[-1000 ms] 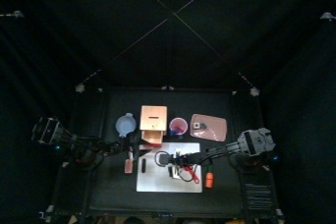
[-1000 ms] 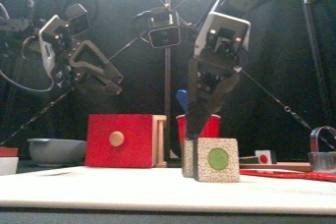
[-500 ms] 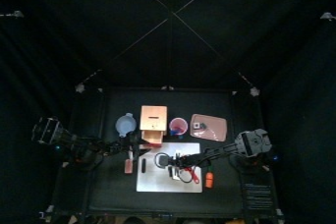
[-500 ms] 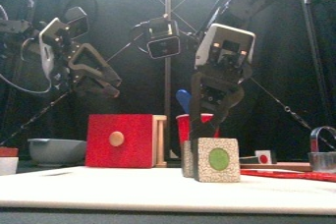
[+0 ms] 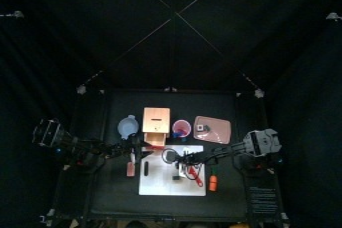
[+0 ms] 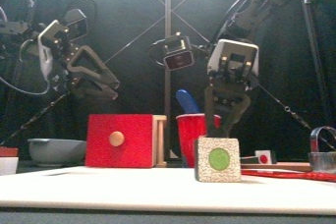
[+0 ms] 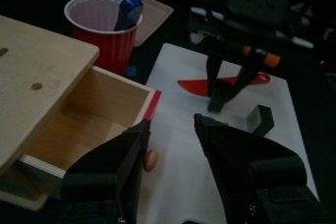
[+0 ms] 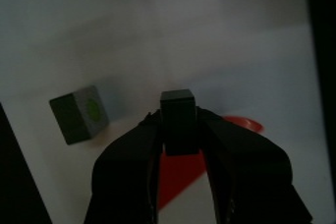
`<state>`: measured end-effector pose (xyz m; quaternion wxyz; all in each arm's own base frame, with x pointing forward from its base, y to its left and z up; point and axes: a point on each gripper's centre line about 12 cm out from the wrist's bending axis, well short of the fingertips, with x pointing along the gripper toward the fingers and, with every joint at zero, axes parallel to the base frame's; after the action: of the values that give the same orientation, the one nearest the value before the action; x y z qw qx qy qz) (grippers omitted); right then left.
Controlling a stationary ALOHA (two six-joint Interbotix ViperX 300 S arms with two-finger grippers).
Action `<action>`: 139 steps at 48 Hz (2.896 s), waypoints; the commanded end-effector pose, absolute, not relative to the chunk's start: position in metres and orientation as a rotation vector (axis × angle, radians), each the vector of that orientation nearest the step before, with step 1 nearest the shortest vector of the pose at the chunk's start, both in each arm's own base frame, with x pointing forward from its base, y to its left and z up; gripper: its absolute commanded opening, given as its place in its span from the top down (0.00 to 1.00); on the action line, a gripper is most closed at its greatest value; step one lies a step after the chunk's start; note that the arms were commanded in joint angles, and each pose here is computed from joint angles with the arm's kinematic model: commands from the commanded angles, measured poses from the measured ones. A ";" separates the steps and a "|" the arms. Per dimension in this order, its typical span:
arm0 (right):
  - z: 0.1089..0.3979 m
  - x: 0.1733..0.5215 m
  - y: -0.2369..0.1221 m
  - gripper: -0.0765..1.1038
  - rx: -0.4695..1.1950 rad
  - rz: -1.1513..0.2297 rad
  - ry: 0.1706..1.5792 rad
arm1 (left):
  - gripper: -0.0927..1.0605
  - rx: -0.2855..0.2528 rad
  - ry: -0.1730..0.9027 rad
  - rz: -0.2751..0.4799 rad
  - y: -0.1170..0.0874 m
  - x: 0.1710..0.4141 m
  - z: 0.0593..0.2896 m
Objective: Place sushi on board then cut the sushi with the knife then place the pieces on the plate
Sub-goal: Place the 4 sushi pieces on the plate
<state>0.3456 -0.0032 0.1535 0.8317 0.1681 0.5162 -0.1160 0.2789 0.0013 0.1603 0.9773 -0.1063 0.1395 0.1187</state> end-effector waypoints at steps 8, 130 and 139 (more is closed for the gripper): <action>0.177 0.236 -0.060 0.45 0.587 -0.519 0.969 | 0.22 -0.210 0.254 0.229 0.000 0.285 0.168; 0.137 0.407 0.106 0.22 0.112 -0.060 1.076 | 0.22 -0.201 0.304 0.221 -0.004 0.299 0.156; 0.140 0.405 0.106 0.38 0.120 -0.063 1.077 | 0.22 -0.211 0.324 0.224 -0.005 0.298 0.154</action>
<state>0.4003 0.1065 0.1224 0.8455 0.0479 0.5308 -0.0323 0.2946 -0.0039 0.1494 0.9739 -0.1024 0.1686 0.1120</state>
